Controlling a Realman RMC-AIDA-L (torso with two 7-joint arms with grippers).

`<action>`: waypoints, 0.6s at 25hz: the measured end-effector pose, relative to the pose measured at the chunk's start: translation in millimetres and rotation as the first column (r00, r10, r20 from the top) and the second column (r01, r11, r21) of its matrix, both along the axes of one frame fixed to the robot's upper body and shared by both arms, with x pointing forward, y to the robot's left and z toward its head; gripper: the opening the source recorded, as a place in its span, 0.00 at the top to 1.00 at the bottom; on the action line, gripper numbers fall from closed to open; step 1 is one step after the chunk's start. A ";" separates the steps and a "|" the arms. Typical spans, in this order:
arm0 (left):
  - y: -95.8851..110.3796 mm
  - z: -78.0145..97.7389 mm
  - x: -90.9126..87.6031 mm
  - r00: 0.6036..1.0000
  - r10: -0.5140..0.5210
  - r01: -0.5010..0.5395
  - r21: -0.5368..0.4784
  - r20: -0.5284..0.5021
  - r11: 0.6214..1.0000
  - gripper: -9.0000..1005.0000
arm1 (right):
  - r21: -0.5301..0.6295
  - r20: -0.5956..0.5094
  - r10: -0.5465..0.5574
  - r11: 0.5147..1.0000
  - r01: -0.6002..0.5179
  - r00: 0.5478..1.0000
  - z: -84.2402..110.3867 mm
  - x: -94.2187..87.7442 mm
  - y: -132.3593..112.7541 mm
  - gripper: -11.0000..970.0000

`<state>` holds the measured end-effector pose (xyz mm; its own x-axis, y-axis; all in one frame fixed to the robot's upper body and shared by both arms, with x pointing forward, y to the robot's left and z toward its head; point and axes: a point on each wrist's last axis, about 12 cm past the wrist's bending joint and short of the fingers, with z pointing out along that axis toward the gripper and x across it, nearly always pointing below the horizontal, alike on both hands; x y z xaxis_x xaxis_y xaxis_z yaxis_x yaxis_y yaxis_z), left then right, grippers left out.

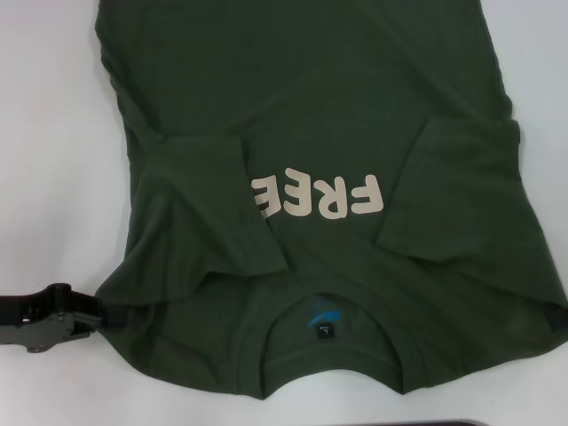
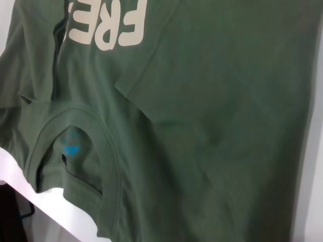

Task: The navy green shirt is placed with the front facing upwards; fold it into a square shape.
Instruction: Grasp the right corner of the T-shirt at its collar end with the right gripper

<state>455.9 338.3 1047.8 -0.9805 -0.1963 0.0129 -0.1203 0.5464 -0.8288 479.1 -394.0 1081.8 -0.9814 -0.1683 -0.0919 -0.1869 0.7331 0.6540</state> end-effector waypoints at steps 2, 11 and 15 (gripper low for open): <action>0.0 0.0 0.0 1.000 0.000 0.000 0.000 0.000 1.000 0.96 | 0.001 0.000 0.001 1.000 -0.001 1.000 0.0 0.3 0.5 0.09; 0.0 0.0 -0.1 1.000 0.000 0.000 0.000 0.000 1.000 0.96 | 0.009 -0.002 0.008 1.000 -0.008 1.000 -0.4 1.5 4.2 0.09; -0.2 0.2 0.1 1.000 -0.001 0.001 -0.001 0.000 1.000 0.96 | 0.014 -0.005 0.008 1.000 -0.008 1.000 -0.5 1.3 5.3 0.09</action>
